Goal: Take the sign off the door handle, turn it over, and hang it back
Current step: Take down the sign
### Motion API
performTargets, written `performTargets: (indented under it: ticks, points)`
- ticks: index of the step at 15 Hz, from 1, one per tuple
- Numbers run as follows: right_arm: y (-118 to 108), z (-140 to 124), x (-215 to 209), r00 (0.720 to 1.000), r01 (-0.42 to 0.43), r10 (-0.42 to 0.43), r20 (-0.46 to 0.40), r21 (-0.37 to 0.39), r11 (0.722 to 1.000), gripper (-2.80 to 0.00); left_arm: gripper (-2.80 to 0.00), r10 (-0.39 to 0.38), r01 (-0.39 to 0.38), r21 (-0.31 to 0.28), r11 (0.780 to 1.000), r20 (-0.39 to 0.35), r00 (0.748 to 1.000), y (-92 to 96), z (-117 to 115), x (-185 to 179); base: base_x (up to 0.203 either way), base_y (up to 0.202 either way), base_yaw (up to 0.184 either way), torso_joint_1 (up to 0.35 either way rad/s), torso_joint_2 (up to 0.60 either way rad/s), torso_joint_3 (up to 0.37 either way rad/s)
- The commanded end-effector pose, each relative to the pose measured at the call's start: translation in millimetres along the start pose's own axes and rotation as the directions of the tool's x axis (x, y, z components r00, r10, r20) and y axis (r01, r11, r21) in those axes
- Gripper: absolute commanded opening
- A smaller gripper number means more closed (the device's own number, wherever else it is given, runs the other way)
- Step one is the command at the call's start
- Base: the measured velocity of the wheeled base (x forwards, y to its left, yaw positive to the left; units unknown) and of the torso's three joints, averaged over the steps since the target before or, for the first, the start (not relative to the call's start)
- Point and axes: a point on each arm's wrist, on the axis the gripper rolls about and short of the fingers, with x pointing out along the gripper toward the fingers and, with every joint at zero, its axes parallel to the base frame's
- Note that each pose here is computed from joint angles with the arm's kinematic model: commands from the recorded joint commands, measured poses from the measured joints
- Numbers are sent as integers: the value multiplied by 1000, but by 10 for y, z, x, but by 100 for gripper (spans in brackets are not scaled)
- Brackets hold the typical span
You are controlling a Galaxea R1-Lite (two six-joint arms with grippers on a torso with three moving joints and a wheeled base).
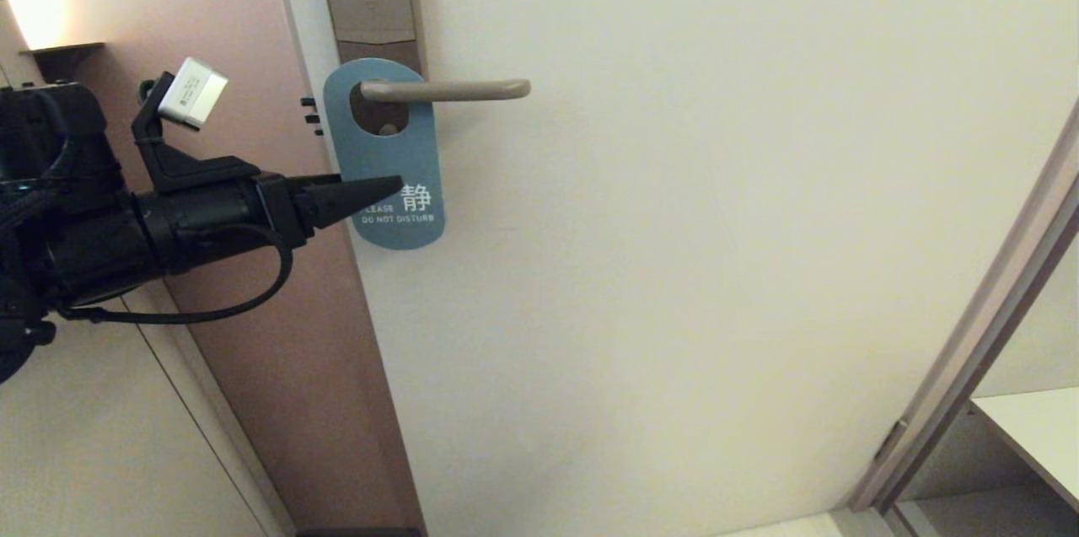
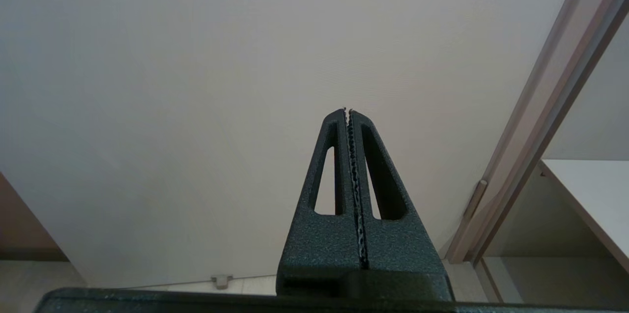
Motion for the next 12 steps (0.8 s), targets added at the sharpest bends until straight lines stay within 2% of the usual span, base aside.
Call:
performTargets:
  ticks: [1, 12]
  points:
    - [0, 0, 0, 1000, 0, 0, 1, 0, 1000, -280, 0, -2, 2, -3, 1000, -3, 1000, 16, -15, 17, 0, 0, 0, 0, 0, 0]
    - [0, 0, 0, 1000, 0, 0, 1, 0, 1000, -280, 0, 15, -15, 1, 1000, 3, 1000, 30, -11, -21, 0, 0, 0, 0, 0, 0]
